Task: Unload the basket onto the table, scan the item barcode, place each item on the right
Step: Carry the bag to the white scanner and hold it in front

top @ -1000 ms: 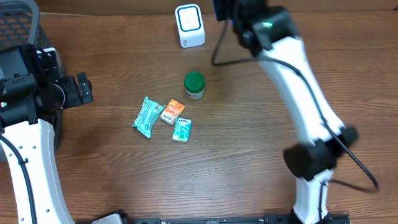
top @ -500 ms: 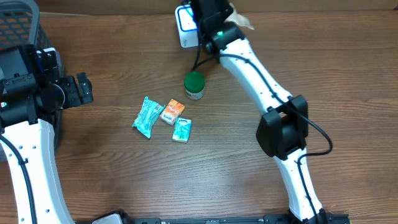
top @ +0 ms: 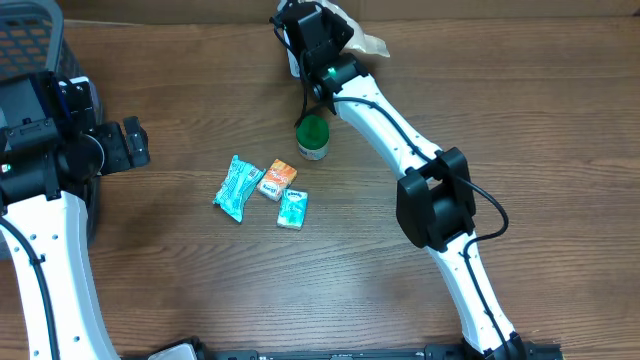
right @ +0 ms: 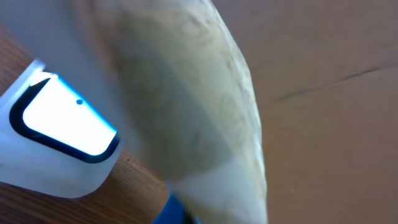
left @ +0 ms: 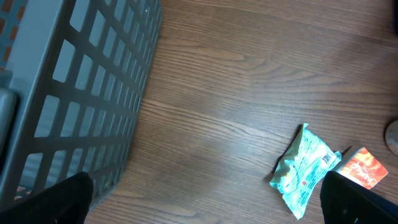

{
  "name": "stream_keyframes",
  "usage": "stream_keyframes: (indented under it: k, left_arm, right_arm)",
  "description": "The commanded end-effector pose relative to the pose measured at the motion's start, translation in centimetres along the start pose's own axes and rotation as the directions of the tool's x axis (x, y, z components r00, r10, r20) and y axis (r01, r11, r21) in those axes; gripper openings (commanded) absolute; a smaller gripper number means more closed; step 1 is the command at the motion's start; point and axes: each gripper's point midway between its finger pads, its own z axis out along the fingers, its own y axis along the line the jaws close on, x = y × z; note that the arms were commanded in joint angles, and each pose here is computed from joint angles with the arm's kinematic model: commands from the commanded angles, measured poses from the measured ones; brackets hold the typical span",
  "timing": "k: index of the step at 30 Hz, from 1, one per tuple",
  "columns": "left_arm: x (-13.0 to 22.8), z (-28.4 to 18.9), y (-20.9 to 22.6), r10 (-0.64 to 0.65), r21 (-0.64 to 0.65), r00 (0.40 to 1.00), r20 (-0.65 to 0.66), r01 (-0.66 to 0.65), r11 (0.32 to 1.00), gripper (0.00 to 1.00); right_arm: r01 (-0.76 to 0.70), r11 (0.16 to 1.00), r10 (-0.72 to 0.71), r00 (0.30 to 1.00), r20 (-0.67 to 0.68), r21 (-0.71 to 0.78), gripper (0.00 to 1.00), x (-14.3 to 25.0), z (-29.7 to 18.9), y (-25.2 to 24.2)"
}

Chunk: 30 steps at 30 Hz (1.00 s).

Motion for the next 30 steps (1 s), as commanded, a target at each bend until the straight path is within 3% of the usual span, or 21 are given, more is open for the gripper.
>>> stream_keyframes:
  k: [1, 12, 24, 30]
  left_arm:
    - [-0.2, 0.0, -0.2, 0.013, 0.009, 1.0, 0.006, -0.013, 1.0, 1.0]
    - [-0.2, 0.0, -0.2, 0.013, 0.009, 1.0, 0.006, -0.013, 1.0, 1.0]
    - [-0.2, 0.0, -0.2, 0.013, 0.009, 1.0, 0.006, -0.013, 1.0, 0.99]
    - [-0.2, 0.0, -0.2, 0.013, 0.009, 1.0, 0.006, -0.013, 1.0, 0.99]
  right_arm:
    - [-0.003, 1.0, 0.003, 1.0, -0.001, 0.022, 0.04, -0.3, -0.2, -0.2]
    - [0.059, 0.998, -0.061, 0.996, -0.063, -0.028, 0.04, 1.7, 0.0, 1.9]
    - [0.113, 0.993, -0.113, 0.993, -0.044, -0.016, 0.04, 0.3, -1.5, 3.1]
    - [0.067, 0.997, -0.066, 0.998, -0.008, 0.029, 0.04, -1.8, -4.0, 0.3]
